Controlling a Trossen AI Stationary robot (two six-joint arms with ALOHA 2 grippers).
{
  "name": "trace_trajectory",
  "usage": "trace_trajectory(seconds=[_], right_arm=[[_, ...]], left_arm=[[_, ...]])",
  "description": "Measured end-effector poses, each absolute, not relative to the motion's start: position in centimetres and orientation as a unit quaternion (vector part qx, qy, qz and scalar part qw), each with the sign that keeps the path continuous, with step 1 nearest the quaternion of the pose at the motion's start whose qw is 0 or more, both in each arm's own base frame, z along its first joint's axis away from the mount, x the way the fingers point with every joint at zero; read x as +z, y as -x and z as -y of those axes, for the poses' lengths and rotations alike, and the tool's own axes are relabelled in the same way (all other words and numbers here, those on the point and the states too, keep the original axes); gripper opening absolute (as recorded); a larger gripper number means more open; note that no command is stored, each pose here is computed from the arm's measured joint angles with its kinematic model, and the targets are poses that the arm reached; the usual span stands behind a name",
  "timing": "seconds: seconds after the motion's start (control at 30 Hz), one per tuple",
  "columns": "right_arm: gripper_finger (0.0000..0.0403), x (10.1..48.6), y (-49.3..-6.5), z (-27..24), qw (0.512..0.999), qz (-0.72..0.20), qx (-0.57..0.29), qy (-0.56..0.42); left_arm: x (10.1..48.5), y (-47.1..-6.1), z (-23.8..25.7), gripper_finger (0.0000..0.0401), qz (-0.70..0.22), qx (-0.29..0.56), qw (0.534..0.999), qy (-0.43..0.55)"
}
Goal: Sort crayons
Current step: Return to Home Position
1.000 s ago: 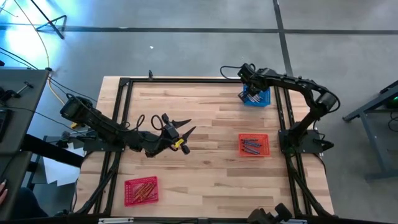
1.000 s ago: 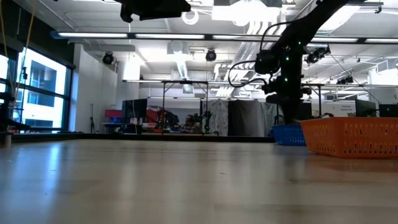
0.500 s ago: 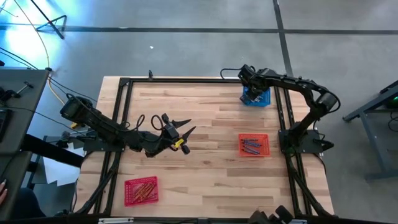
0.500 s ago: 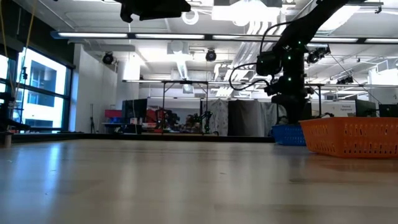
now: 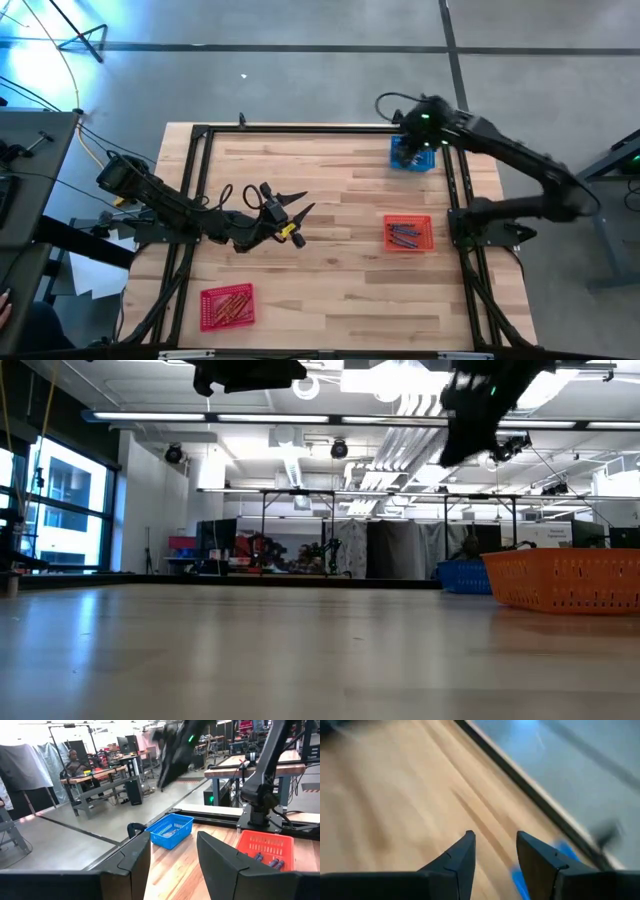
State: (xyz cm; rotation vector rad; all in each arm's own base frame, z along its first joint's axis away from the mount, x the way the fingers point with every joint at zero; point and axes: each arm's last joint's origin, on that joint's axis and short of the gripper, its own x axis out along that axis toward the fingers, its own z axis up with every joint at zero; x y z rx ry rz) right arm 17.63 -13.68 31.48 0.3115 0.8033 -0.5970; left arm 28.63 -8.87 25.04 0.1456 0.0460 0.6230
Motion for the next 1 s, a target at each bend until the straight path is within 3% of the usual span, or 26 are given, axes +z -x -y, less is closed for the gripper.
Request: trace_trajectory(seconds=[0.07, 0.17, 0.47, 0.77, 1.0], right_arm=[[0.0137, 32.7, -17.1, 11.7, 0.914, -0.310, -0.239, -0.106], [0.0137, 31.5, -16.1, 8.7, 0.963, -0.217, -0.145, -0.070], [0.0137, 23.9, -12.9, 4.1, 0.996, 0.012, -0.049, -0.068], [0.0137, 19.4, -11.6, 2.8, 0.995, 0.083, -0.010, -0.048], [0.0137, 18.2, -11.7, 2.3, 0.997, 0.067, 0.005, -0.048]], left_arm=[[25.0, -28.6, 8.9, 0.0147, -0.023, 0.306, 0.949, -0.072], [25.0, -28.6, 8.9, 0.0147, -0.023, 0.306, 0.949, -0.071], [25.0, -28.6, 8.9, 0.0147, -0.022, 0.306, 0.949, -0.071], [25.0, -28.6, 8.9, 0.0147, -0.019, 0.306, 0.950, -0.062], [25.0, -28.6, 8.9, 0.0147, -0.020, 0.306, 0.950, -0.063]])
